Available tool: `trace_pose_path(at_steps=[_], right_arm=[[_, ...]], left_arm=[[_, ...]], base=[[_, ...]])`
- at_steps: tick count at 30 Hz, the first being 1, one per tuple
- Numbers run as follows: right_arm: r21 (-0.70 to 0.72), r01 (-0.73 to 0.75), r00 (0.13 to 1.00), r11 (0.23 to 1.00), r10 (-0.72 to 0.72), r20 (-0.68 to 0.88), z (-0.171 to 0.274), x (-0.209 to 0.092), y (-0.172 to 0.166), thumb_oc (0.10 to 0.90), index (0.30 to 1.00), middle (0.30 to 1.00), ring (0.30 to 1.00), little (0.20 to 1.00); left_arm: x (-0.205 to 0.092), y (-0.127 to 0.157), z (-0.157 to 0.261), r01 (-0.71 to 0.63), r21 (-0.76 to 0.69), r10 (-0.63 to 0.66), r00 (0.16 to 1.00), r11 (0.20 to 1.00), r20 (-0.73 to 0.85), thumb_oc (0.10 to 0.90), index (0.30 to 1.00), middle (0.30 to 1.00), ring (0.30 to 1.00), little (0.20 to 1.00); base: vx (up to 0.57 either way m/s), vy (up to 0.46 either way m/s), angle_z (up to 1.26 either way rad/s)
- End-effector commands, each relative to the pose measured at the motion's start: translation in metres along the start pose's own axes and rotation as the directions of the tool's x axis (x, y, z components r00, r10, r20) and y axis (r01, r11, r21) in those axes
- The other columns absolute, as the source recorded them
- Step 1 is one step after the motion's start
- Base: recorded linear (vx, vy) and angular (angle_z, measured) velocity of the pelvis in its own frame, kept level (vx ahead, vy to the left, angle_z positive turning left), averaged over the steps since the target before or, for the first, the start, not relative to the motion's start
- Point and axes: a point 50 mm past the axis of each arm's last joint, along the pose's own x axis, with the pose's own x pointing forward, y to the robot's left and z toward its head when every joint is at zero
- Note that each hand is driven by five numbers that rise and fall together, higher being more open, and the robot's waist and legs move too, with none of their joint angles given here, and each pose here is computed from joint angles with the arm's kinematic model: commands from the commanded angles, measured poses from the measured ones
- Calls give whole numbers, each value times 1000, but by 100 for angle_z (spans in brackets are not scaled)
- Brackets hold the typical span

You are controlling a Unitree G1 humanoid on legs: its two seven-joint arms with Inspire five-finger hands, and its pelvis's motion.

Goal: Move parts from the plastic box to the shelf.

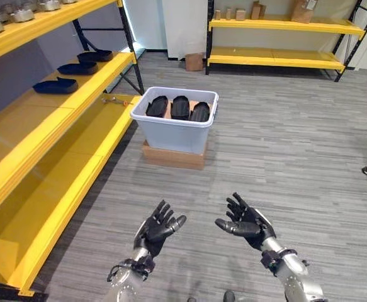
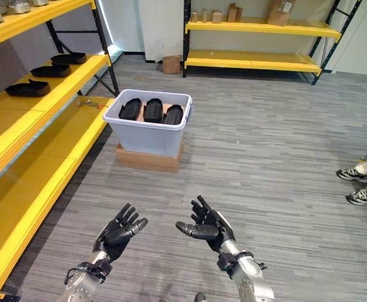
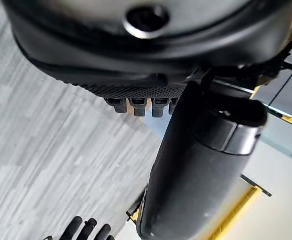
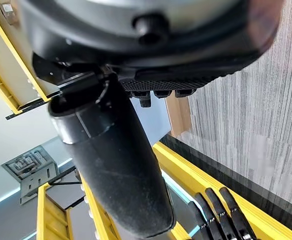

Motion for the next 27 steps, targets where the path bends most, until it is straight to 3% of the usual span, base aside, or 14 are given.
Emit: trace_pose_path(at_steps=[1,19,23,27], right_arm=[[-14,-143,956,990,142,257,46,19,30,900,1000,1000,1000,1000],[-45,-65,970,997,73,231,35,5,16,900,1000,1000,1000,1000],[-11,-31,979,999,33,199,26,-1,13,900,1000,1000,1000,1000],[5,-4,984,1000,3,178,16,-5,10,900,1000,1000,1000,1000]], left_arm=[[15,-18,41,105,80,-116,982,991,152,900,1000,1000,1000,1000],[6,-32,22,239,89,-248,964,967,97,900,1000,1000,1000,1000],[5,-36,19,277,-63,-268,954,959,132,900,1000,1000,1000,1000],[3,-37,19,275,-67,-263,954,959,145,900,1000,1000,1000,1000]], base=[[89,45,34],[216,27,39],[410,-7,4],[281,-12,5]])
